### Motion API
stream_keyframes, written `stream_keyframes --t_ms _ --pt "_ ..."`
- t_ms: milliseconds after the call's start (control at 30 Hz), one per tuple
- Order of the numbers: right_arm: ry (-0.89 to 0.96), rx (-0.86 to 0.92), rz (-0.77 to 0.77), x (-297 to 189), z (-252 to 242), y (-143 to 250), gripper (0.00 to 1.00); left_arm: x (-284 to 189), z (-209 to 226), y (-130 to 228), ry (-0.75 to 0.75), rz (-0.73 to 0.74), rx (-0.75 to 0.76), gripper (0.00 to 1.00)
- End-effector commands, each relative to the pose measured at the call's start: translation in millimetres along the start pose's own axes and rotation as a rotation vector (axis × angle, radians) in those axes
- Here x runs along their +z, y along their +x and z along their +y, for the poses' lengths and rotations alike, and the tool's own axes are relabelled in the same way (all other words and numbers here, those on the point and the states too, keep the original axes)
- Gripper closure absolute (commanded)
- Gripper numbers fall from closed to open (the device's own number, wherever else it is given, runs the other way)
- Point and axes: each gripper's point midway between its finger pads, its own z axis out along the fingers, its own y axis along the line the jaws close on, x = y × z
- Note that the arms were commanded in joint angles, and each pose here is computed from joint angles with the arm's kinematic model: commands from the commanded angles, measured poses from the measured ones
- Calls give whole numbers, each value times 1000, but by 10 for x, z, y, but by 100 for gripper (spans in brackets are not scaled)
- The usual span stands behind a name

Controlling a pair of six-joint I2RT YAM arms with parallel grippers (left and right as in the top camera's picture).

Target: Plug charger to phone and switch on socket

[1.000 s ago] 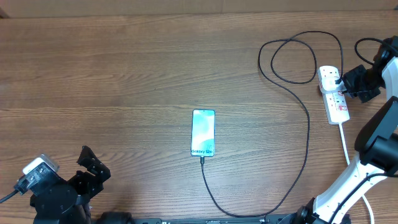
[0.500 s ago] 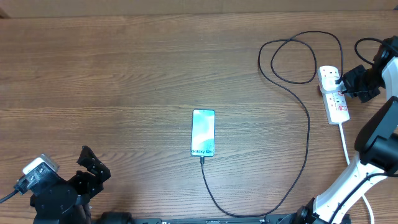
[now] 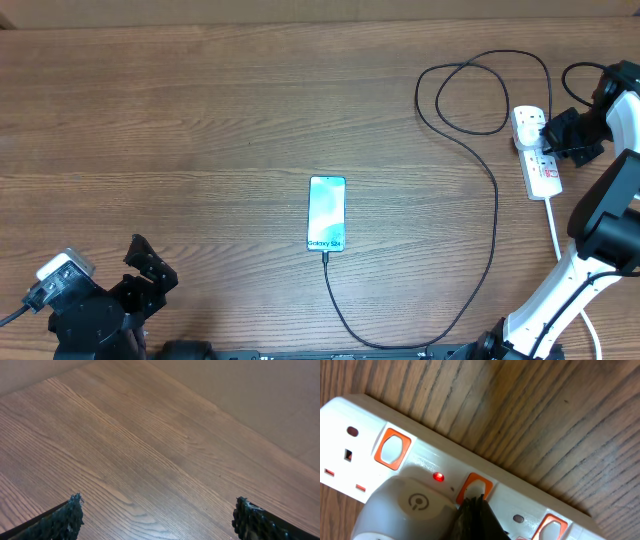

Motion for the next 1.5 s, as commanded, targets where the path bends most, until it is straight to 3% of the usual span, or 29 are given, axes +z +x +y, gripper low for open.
stream_keyframes --t_ms 0,233,400,567,700,800,900,1300,1467 --pt "12 -10 -23 -134 -10 -82 96 -73 67 -60 -10 -45 -30 0" --pt "-56 59 -180 -1002 -172 -307 96 -356 241 -133 12 -172 -110 1" --pt "-238 40 -323 -1875 -10 -210 96 -554 371 -156 13 -265 -164 0" --pt "-480 0 -499 -3001 182 125 96 -658 410 -152 40 -306 -183 0" --pt "-716 -114 -743 -4096 297 499 96 -725 436 -146 58 -333 -194 0" --pt "-857 -134 -909 -4777 252 803 87 -760 448 -141 72 -346 -200 0" --pt "-967 -134 -987 -5244 226 1061 87 -808 468 -134 85 -366 -209 0" --pt "-1226 -287 -1079 -6014 321 1586 90 -688 669 281 -16 -207 -137 0" --pt "-1191 -331 -1088 -5987 228 1834 83 -685 684 299 -22 -200 -152 0"
